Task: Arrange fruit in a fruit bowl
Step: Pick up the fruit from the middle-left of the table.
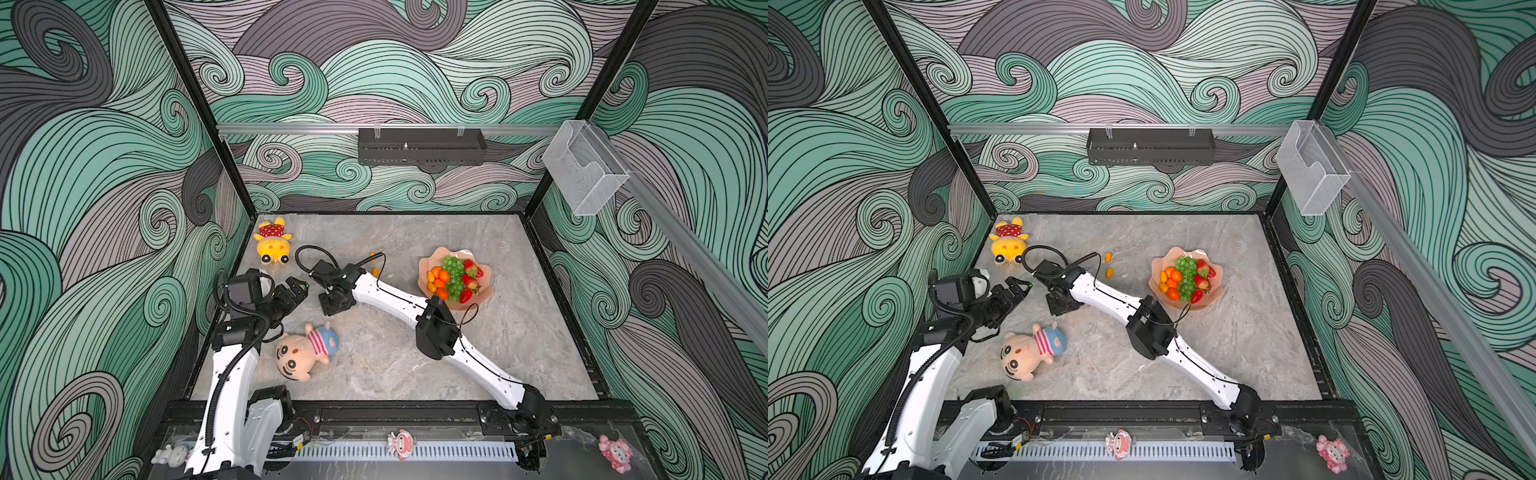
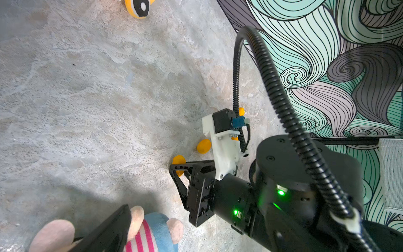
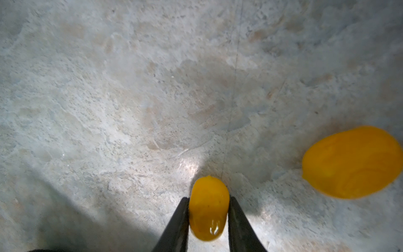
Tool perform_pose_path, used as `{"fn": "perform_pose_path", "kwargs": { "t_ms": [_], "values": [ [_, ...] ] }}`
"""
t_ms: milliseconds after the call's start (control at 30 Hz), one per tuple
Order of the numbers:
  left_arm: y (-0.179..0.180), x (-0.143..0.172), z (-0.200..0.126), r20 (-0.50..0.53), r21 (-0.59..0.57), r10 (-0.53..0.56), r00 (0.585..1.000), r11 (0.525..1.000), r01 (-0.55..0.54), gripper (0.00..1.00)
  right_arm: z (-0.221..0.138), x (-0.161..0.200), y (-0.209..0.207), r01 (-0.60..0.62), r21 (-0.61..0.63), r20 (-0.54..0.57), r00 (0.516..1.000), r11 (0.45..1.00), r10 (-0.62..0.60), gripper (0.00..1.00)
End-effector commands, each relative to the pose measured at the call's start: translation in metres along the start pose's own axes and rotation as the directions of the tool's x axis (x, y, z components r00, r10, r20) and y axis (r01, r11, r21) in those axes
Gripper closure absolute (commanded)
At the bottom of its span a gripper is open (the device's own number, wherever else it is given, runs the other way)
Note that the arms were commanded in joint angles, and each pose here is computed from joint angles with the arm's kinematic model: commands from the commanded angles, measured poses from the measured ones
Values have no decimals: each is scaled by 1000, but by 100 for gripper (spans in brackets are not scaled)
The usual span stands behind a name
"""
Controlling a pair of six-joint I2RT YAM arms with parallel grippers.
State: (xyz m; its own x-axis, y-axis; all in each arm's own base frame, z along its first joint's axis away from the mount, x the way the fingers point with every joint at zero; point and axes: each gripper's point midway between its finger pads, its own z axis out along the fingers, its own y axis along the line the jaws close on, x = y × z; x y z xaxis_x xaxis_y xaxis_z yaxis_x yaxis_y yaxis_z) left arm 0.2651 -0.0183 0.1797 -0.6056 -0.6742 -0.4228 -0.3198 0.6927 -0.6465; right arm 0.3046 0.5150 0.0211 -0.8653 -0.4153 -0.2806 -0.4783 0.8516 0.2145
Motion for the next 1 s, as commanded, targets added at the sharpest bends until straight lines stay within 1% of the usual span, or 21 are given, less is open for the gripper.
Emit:
{"fn": "perform_pose_path", "kwargs": {
  "t_ms": [0,167,267,400,600,700,800,967],
  "values": [
    [-7,-1,-2,7,49,12,1000,999,-12,1,-16,3,-7,-16,14,-20,1000,1000,16,72],
    [-9,3,-4,-1,61,14,1000,998,-14,1,-52,3,-9,-8,14,1,1000,1000,8,74],
    [-16,8,-6,-18,91,39,999,995,-37,1,-73,8,-18,-2,36,28,1000,999,1,76],
    [-22,14,-9,-26,111,72,997,991,-69,1,-92,27,-35,-11,41,57,998,999,8,77],
    [-33,28,-6,-56,139,117,991,984,-109,1,-106,63,-74,-84,54,48,996,995,82,77],
    [-40,36,-2,-73,147,143,987,980,-132,1,-114,75,-93,-128,60,53,991,990,125,77],
    [-50,47,5,-89,162,181,980,973,-165,1,-122,81,-110,-165,67,67,985,984,160,77],
    [-67,65,15,-103,216,209,972,959,-183,1,-136,86,-135,-206,79,81,977,975,199,77]
  ]
}}
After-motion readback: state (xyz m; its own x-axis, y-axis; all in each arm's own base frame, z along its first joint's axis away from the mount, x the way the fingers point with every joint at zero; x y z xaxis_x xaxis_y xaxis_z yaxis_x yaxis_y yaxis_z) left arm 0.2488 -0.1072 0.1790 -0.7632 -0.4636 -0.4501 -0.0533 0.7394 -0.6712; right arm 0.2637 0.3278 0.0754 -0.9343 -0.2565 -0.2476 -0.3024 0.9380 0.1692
